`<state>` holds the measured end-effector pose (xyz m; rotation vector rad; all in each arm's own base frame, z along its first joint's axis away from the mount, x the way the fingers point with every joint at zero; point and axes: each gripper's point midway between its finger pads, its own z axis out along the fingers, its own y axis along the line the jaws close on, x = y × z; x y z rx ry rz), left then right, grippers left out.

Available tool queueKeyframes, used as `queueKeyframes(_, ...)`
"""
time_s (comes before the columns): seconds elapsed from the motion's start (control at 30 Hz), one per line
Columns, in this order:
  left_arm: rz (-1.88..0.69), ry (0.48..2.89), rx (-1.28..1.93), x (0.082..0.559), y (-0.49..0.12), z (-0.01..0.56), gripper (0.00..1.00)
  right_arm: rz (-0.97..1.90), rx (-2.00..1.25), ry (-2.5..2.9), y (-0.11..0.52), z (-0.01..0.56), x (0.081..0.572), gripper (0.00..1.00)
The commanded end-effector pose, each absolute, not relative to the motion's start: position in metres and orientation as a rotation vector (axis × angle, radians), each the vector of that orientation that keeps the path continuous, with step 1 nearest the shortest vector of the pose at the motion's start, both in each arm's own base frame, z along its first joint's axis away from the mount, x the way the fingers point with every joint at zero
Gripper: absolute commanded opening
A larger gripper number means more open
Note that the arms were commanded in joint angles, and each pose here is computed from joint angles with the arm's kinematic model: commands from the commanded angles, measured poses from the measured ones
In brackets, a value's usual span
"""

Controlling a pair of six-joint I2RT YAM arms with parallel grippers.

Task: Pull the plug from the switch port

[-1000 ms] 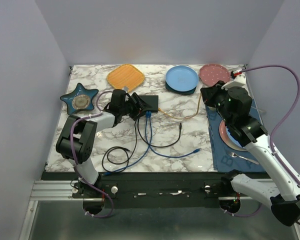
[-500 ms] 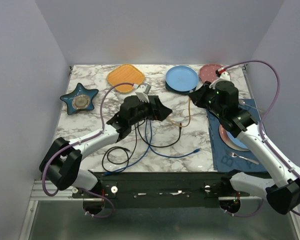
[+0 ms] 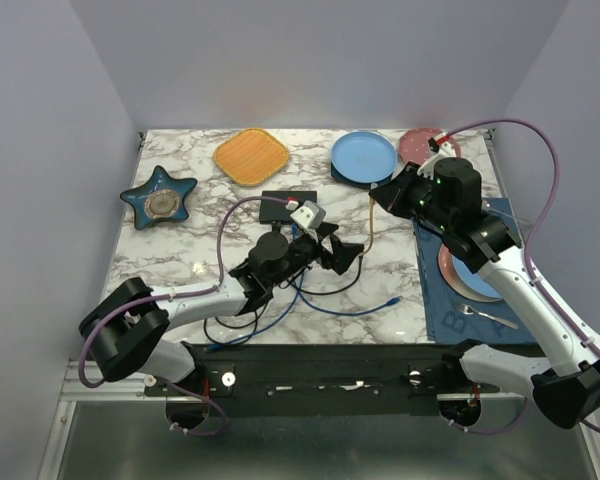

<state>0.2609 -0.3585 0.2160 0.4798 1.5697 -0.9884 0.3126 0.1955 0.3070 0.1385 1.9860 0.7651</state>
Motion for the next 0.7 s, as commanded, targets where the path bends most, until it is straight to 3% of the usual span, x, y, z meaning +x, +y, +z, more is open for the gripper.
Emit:
queueKeyframes(0.0, -0.983, 1.36, 0.502, 0.255, -0.372, 0.261, 0.99, 0.82, 0.118, 2.022, 0.202, 0.301, 0.299, 0.01)
queueKeyframes(0.3, -0.987, 1.433, 0.604, 0.262, -0.407, 0.234, 0.96, 0.865, 0.103, 2.044, 0.207, 0.297, 0.293, 0.01)
queueKeyframes(0.4, -0.961, 1.532, 0.634, 0.266, -0.414, 0.211, 0.75, 0.877, 0.092, 2.049, 0.209, 0.296, 0.291, 0.01)
queueKeyframes(0.43, -0.952, 1.543, 0.646, 0.269, -0.418, 0.213, 0.55, 0.878, 0.086, 2.048, 0.209, 0.296, 0.29, 0.01)
queueKeyframes(0.5, -0.938, 1.567, 0.663, 0.269, -0.418, 0.208, 0.41, 0.873, 0.076, 2.035, 0.208, 0.299, 0.289, 0.01)
queueKeyframes(0.57, -0.945, 1.544, 0.653, 0.268, -0.416, 0.218, 0.19, 0.872, 0.067, 2.018, 0.207, 0.304, 0.288, 0.02)
queueKeyframes(0.63, -0.949, 1.522, 0.641, 0.269, -0.415, 0.232, 0.0, 0.861, 0.046, 1.98, 0.203, 0.313, 0.287, 0.33)
queueKeyframes(0.67, -0.96, 1.521, 0.645, 0.268, -0.417, 0.236, 0.0, 0.85, 0.043, 1.968, 0.201, 0.317, 0.288, 0.46)
